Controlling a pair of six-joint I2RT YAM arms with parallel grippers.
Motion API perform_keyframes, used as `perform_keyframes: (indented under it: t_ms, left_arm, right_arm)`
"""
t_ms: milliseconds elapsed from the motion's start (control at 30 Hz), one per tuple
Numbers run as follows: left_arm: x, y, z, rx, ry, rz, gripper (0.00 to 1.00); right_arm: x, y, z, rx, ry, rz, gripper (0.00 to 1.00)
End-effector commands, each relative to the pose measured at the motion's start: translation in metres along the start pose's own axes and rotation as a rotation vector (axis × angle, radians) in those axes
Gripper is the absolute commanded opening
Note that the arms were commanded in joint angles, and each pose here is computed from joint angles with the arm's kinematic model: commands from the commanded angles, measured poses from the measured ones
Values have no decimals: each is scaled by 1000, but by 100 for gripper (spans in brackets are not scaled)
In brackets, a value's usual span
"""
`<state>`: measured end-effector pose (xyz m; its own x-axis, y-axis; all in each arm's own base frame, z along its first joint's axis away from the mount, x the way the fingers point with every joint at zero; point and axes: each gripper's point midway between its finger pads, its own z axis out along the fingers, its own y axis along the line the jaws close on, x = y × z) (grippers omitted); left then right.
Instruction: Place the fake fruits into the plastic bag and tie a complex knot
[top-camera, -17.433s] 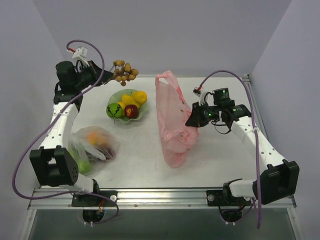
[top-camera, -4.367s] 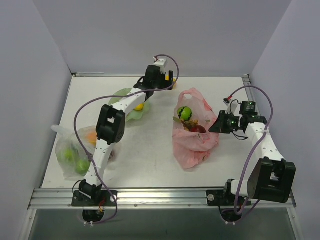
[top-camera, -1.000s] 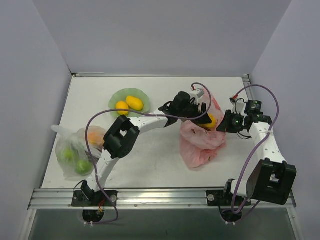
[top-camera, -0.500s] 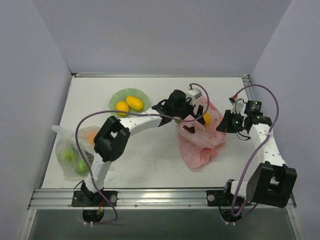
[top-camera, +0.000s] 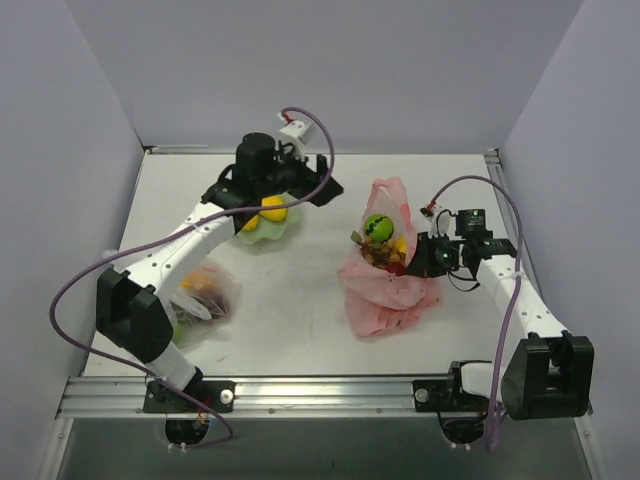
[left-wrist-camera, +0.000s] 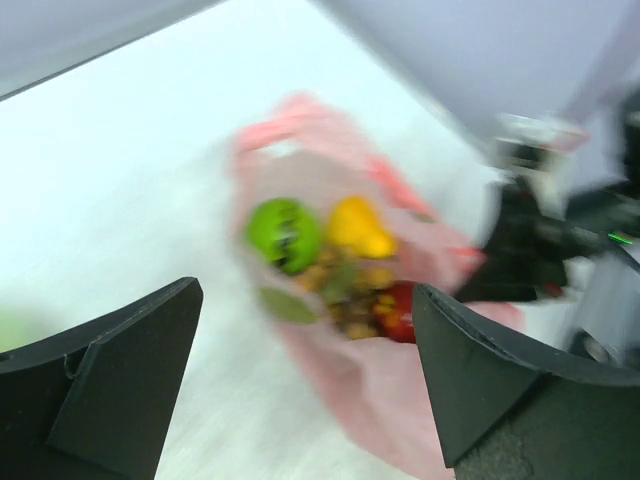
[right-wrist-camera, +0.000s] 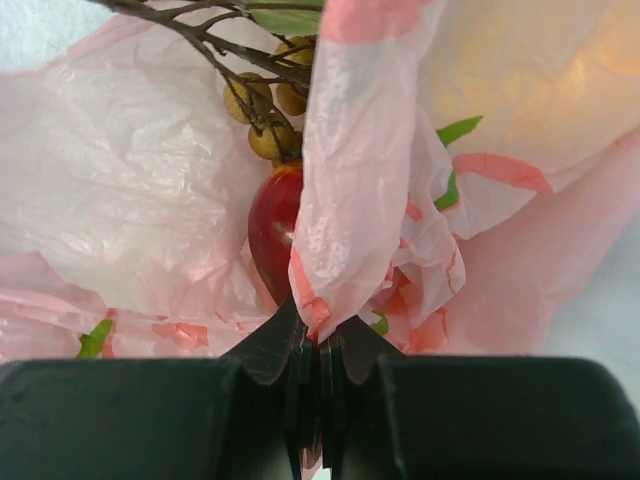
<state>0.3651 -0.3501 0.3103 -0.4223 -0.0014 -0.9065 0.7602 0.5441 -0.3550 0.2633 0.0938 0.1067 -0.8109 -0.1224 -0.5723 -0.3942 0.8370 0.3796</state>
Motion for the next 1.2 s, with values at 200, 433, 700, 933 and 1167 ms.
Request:
perform_keyframes:
  t_ms: [200,433,700,933,1167]
  left_arm:
    - [63,187,-108,-781,160,-143,97]
    - [91,232,-133,-1067,253,-144,97]
    - [118,271,-126,-1228,322,-185,94]
    - [133,291,-101,-1224,338,-221,94]
    - [154,313,-98,-1275,381,-233,93]
  right_arm:
    - [16,31,3,-54,18,-69,0]
    - [13,30,4,-49,17,-69,0]
    - [14,26,4,-31,16,-67,0]
    - [15,25,4,-25,22,-66,0]
    - [14,23,3,-16,25,-66,0]
